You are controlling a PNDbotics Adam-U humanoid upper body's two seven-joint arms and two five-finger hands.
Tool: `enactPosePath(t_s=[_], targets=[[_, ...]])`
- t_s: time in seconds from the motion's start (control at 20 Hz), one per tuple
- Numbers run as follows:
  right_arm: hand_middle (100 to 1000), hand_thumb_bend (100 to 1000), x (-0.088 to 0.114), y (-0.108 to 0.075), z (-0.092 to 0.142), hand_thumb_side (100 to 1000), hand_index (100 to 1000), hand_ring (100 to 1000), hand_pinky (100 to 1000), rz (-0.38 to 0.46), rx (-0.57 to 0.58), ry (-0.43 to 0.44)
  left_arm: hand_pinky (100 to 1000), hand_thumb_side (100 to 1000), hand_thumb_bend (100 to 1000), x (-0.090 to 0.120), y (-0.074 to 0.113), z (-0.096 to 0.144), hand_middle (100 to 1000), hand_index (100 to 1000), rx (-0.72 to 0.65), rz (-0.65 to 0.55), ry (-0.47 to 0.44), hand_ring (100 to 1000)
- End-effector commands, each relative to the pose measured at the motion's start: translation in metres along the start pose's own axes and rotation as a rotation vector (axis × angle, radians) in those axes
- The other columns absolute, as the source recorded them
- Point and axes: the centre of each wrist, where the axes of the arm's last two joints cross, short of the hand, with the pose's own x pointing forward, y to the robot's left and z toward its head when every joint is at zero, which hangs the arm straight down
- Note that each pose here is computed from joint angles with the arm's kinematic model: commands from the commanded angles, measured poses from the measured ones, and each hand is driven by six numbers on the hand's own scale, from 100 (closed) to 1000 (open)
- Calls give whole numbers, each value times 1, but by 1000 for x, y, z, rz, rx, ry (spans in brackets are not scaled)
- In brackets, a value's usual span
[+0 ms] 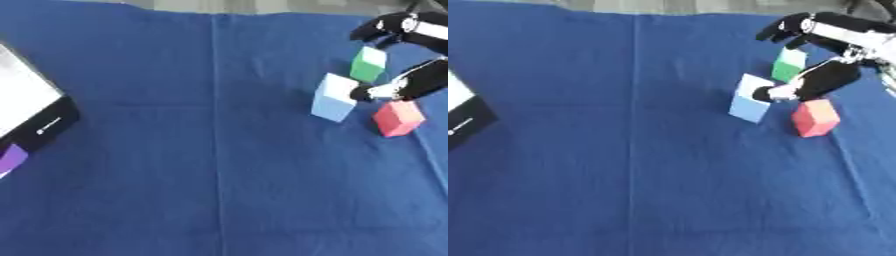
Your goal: Pick up the objects with one hand, pass them to the other hand, and then place them into the box on the other side of the table.
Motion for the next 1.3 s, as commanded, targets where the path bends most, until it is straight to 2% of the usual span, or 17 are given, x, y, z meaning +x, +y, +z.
enactPosePath(t_s=[0.05, 1.3], targets=[[895, 546, 6, -8, 2, 335, 879, 925, 874, 48, -7, 8, 922, 771, 195, 12, -1, -4, 720, 789, -16, 0, -41, 725], [893, 576, 6, 0, -1, 333, 892, 924, 886, 88, -31, 124, 923, 777, 189, 18, -7, -7, 720, 789, -35, 15, -59, 725]])
